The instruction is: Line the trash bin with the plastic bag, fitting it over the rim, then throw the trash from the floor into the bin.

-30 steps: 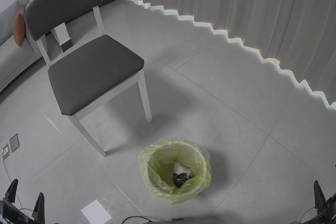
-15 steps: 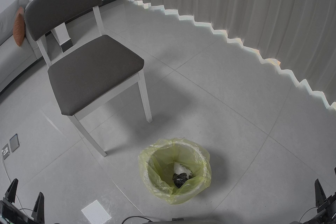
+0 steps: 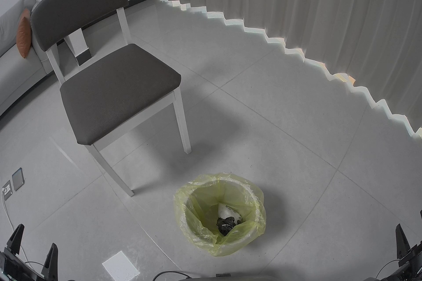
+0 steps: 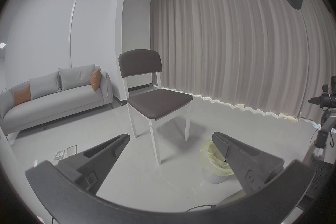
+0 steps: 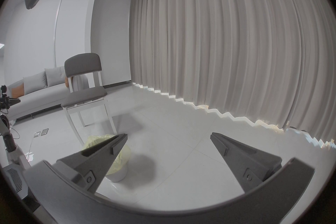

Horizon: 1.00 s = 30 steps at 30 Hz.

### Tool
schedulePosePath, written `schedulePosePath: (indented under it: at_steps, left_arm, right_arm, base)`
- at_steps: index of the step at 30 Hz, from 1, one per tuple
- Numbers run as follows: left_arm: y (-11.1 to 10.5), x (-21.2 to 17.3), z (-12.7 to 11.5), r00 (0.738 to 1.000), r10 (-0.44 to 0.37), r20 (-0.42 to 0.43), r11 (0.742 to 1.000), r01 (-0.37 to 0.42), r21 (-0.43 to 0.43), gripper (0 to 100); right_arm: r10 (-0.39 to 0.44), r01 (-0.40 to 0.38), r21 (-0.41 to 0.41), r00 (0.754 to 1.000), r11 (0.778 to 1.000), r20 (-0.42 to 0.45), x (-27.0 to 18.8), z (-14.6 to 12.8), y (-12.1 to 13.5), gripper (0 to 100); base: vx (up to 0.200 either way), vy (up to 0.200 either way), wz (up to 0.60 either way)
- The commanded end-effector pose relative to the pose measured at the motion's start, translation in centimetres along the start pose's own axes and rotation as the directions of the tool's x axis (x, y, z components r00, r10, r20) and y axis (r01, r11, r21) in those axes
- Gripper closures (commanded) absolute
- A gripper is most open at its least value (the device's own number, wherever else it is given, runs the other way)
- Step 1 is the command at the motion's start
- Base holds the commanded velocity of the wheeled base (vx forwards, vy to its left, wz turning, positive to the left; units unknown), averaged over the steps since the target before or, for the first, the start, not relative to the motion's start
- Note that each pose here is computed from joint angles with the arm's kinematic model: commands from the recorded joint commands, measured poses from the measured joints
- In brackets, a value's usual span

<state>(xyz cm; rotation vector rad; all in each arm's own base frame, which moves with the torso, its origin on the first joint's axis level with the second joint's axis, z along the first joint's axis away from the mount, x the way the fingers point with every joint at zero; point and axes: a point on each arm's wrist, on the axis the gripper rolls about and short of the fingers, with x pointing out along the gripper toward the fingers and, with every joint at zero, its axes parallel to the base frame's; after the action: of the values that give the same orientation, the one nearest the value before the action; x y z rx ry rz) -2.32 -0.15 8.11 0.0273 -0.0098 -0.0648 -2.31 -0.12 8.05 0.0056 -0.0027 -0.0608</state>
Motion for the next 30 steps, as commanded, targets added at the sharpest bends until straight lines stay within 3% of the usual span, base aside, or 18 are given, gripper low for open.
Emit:
schedulePosePath:
  at_steps: [1,30]
  left_arm:
    - [0.00,0.03,-0.53,1.000,0.003,-0.006,1.000,-0.003,-0.007,0]
    - [0.07,0.03,-0.50,0.999,0.037,-0.004,0.998,-0.037,-0.041,0]
  right_arm:
    - [-0.002,0.002,-0.001,1.000,1.000,-0.007,0.04,-0.53,-0.01,0]
    - [0.004,-0.004,-0.007,1.000,1.000,-0.007,0.04,-0.53,0.01,0]
  base:
    - [0.000,0.000,0.00]
    - [0.000,0.000,0.00]
